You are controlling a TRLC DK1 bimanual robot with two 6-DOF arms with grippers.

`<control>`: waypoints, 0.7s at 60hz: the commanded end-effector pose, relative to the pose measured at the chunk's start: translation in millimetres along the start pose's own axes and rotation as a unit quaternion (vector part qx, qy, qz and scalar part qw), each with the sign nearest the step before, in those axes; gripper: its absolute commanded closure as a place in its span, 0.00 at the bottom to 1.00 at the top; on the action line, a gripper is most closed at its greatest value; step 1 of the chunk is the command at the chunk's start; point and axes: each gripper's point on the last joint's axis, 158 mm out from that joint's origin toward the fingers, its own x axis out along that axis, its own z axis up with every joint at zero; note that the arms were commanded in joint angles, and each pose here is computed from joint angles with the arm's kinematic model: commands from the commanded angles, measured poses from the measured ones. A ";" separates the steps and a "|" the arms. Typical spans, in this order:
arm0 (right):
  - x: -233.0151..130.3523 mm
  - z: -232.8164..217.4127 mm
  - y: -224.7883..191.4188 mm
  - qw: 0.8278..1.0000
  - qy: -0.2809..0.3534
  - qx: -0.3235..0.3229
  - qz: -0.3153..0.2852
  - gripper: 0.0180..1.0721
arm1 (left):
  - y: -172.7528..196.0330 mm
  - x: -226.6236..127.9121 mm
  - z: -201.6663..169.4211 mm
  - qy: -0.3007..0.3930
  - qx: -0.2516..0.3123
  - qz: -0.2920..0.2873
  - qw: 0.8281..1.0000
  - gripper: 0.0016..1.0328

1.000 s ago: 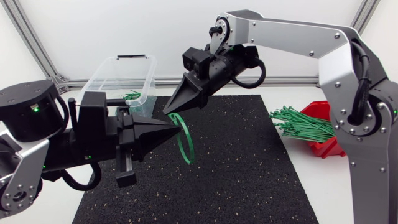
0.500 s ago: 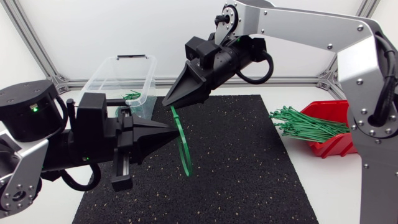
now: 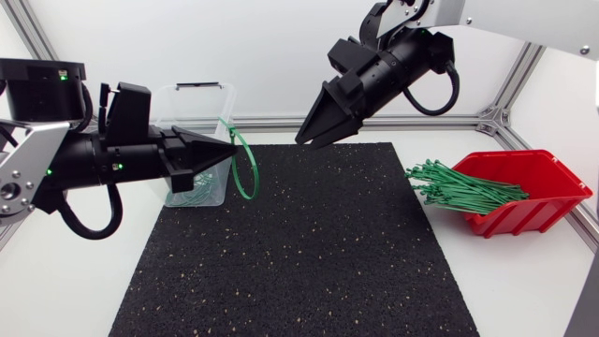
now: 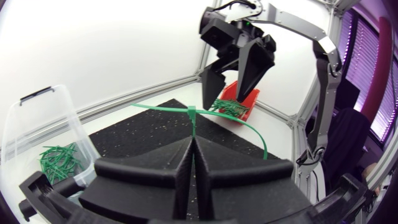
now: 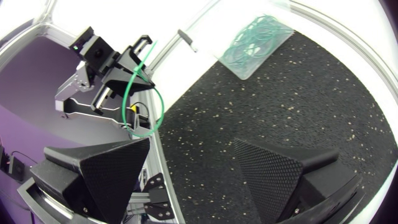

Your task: Take a green cable tie from the red box, thread the tail through the head to close it, then place it in the transparent bin on the left.

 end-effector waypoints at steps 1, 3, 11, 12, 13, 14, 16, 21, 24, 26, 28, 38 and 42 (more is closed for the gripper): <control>-12.3 -5.6 -18.3 0.999 -0.005 0.029 -0.033 0.04 | 19.7 -4.0 16.2 0.003 0.026 0.036 0.999 0.97; -17.7 -7.8 -27.7 0.998 -0.005 0.031 -0.053 0.04 | 28.7 -7.4 20.5 0.004 0.031 0.057 0.998 0.97; -37.2 -11.4 -63.1 0.988 -0.016 0.028 -0.148 0.04 | 68.6 -25.6 42.5 0.007 0.054 0.154 0.987 0.97; -40.5 -11.7 -65.8 0.987 -0.019 0.028 -0.159 0.04 | 73.2 -28.4 45.2 0.010 0.058 0.165 0.984 0.97; -42.2 -12.9 -68.1 0.985 -0.018 0.029 -0.167 0.04 | 76.3 -30.2 47.0 0.011 0.060 0.173 0.983 0.97; -45.0 -14.7 -72.2 0.983 -0.016 0.027 -0.181 0.04 | 81.6 -32.8 49.0 0.011 0.062 0.184 0.981 0.97; -51.3 -15.2 -77.3 0.978 -0.018 0.021 -0.205 0.04 | 94.0 -38.9 55.4 0.009 0.063 0.209 0.976 0.97; -61.4 -16.9 -82.9 0.971 -0.024 0.019 -0.237 0.04 | 115.5 -47.7 62.2 0.012 0.063 0.242 0.968 0.97; -76.6 -17.6 -93.2 0.959 -0.032 0.010 -0.282 0.04 | 139.5 -54.0 65.4 0.021 0.067 0.278 0.958 0.97; -86.5 -18.5 -97.5 0.952 -0.037 0.009 -0.303 0.04 | 155.0 -57.3 65.0 0.026 0.069 0.299 0.951 0.97; -96.9 -17.5 -103.2 0.941 -0.044 0.001 -0.334 0.04 | 170.9 -59.3 64.2 0.030 0.073 0.324 0.943 0.97; -127.9 -19.7 -108.0 0.914 -0.071 -0.019 -0.400 0.04 | 219.1 -59.0 56.1 0.041 0.078 0.376 0.922 0.97; -138.8 -23.0 -107.0 0.901 -0.081 -0.027 -0.425 0.04 | 233.8 -60.3 57.2 0.034 0.090 0.398 0.912 0.97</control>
